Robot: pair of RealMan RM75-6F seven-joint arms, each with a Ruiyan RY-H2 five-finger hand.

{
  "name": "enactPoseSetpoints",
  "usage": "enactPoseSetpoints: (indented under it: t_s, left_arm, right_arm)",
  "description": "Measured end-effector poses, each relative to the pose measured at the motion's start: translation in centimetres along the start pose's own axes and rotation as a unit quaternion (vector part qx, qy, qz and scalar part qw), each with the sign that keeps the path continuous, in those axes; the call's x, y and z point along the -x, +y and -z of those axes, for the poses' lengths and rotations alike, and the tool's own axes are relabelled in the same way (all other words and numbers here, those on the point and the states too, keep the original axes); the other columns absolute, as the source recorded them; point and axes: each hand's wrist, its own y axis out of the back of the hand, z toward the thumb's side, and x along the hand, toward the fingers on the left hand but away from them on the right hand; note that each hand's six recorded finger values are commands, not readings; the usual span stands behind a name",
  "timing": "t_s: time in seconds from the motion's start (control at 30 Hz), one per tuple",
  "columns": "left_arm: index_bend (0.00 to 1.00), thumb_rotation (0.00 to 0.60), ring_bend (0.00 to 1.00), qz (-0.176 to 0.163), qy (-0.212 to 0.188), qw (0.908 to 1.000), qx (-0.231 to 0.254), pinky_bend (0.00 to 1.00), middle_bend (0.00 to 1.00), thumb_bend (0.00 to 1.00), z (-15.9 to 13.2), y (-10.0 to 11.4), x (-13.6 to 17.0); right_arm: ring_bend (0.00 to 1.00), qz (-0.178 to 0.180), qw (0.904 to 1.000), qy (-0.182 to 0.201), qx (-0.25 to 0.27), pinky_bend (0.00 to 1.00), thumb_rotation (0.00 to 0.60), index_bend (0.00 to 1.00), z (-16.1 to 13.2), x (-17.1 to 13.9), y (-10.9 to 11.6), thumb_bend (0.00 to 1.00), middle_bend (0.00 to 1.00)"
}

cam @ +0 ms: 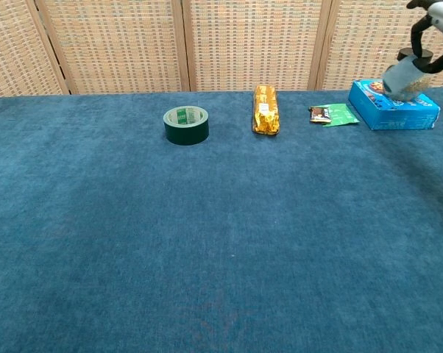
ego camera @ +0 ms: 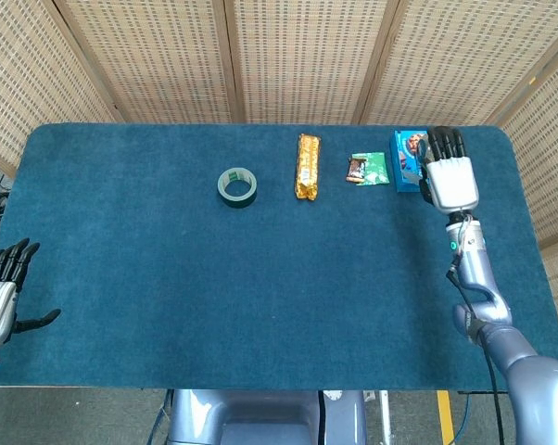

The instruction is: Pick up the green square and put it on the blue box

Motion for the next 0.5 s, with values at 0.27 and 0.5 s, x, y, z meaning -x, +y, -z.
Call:
enactPoseSetpoints:
  t_s: [0.27, 0.5]
  left_arm:
    - [0.00, 0.600, 0.00, 0.003, -0.007, 1.0000, -0.003, 0.00, 0.00, 0.00, 0.2, -0.2, 0.3]
    - [0.00, 0.600, 0.00, -0.001, -0.009, 1.0000, 0.003, 0.00, 0.00, 0.00, 0.6, 0.1, 1.1]
  right_arm:
    - [0.00, 0.012, 0.9953, -0.001, 0.096, 0.00, 0.600, 0.00, 1.0, -5.6, 1.0, 0.04, 0.00]
    - [0.00, -0.001, 0.9842, -0.019, 0.176, 0.00, 0.600, 0.00, 2.3, -13.8, 2.3, 0.00, 0.00]
